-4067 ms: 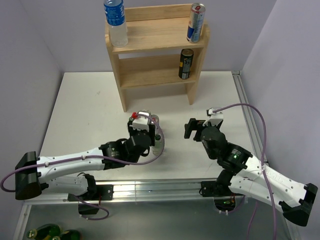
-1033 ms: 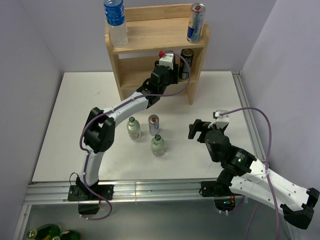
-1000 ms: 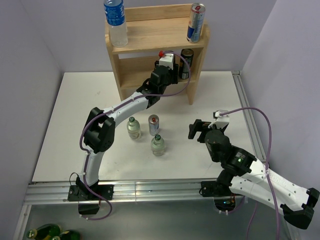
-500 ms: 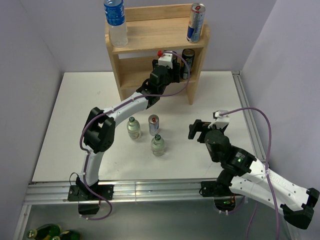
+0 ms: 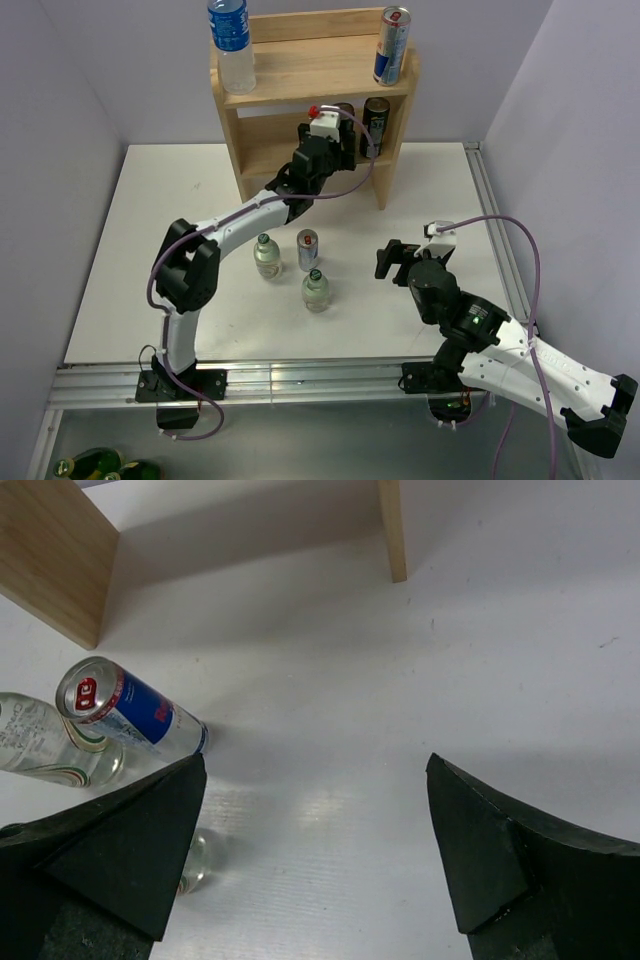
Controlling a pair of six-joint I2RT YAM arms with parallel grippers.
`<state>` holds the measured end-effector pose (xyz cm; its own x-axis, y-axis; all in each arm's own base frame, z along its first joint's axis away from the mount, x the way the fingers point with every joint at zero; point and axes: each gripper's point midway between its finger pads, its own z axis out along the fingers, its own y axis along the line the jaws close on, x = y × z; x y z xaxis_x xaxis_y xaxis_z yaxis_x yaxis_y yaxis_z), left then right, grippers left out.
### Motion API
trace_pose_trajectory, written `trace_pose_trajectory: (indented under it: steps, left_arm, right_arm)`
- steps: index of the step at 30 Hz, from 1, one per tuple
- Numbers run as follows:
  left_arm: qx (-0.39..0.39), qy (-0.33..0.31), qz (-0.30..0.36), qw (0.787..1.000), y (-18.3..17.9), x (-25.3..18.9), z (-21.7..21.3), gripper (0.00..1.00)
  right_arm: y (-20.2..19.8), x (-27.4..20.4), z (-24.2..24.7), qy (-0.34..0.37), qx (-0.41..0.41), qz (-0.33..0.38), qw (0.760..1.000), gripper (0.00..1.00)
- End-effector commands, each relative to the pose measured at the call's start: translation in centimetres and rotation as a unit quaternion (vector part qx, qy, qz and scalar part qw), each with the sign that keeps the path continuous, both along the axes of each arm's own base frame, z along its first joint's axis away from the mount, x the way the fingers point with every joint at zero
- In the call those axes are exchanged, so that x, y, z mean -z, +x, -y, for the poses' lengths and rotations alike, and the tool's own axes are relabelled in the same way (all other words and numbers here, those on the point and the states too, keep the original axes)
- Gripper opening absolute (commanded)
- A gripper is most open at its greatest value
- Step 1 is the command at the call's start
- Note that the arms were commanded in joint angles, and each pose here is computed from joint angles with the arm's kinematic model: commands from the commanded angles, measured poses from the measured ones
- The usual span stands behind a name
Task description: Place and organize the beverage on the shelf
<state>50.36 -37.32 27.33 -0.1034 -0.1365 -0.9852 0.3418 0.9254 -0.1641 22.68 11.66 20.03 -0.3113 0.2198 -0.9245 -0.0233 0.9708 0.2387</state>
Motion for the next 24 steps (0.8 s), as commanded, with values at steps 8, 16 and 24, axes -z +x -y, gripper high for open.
trace_pose_trajectory:
  steps: [8, 16, 24]
  left_arm:
    - [0.017, -0.039, 0.038, 0.998, -4.0, -5.8, -0.4, 0.84]
    - [0.016, -0.034, 0.005, 0.999, -8.3, -4.5, -2.3, 0.84]
    - [-0.044, 0.007, -0.056, 0.997, -17.0, 2.2, -8.9, 0.84]
  right_arm:
    - [0.4, -0.4, -0.4, 0.020, 0.004, 0.010, 1.000, 0.98]
    - [0.3, -0.6, -0.7, 0.027, -0.001, 0.010, 1.000, 0.98]
    - [0.1, 0.1, -1.0, 0.031, -0.009, 0.003, 0.999, 0.98]
